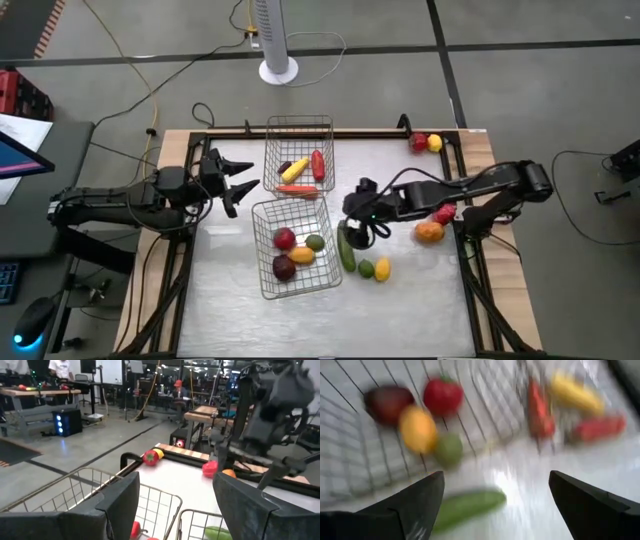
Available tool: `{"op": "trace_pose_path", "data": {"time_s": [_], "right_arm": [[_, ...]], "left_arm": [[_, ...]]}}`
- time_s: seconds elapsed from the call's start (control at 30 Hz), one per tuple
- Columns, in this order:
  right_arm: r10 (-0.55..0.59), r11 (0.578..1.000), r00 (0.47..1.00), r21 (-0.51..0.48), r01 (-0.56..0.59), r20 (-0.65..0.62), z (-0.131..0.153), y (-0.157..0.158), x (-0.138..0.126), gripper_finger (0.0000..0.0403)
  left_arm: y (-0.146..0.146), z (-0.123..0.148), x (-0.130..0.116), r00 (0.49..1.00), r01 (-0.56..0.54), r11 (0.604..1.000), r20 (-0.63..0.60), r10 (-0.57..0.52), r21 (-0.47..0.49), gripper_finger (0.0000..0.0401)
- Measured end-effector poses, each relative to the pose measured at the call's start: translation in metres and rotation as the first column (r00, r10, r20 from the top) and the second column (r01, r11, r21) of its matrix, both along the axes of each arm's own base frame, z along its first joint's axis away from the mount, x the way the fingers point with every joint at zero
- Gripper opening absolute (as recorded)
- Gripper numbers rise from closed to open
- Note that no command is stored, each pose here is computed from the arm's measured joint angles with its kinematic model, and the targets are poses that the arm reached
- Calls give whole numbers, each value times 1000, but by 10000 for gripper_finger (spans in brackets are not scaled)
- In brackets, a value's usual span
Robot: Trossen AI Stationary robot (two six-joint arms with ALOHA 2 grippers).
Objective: Sort produce into baskets
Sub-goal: Put the green cucumber into the top basket
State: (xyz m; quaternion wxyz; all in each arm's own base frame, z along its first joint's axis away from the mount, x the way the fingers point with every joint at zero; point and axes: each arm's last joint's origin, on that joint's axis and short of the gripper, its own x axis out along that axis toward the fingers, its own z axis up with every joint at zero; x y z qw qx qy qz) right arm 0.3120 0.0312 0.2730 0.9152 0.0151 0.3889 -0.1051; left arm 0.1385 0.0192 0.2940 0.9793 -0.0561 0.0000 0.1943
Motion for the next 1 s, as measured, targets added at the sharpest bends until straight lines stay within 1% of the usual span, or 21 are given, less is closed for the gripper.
{"op": "trace_pose_path", "data": {"time_s": [0.07, 0.17, 0.33, 0.53, 0.63, 0.73, 0.8, 1.0], "right_arm": [[-48, 998, 996, 25, 50, -70, -19, -1, -7, 385], [-99, 993, 986, 53, 107, -132, -40, -1, -14, 385], [-114, 990, 978, 65, 127, -173, -63, 5, -16, 385], [-131, 984, 981, 103, 147, -146, -80, 12, -4, 385], [-137, 976, 981, 152, 158, -141, -91, 15, 4, 385], [-151, 964, 975, 195, 182, -163, -103, 18, 9, 385], [-156, 962, 971, 194, 191, -181, -110, 18, 11, 385], [-156, 966, 965, 173, 193, -209, -116, 15, 11, 383]], "left_arm": [[0, 0, 0, 1000, 0, 1000, -2, 0, -6, 239], [0, -1, 0, 1000, 0, 1000, -3, 0, -11, 239], [0, -1, 1, 1000, -1, 1000, -3, 1, -11, 239], [0, -1, 0, 1000, -1, 1000, -11, 1, -1, 239], [0, -2, 0, 1000, -2, 1000, -22, 2, -3, 239], [0, -3, 0, 1000, -2, 1000, -29, 2, -3, 239], [0, -3, 0, 1000, -2, 1000, -26, 2, -3, 239], [0, -2, 0, 1000, -3, 1000, -25, 3, -2, 239]]}}
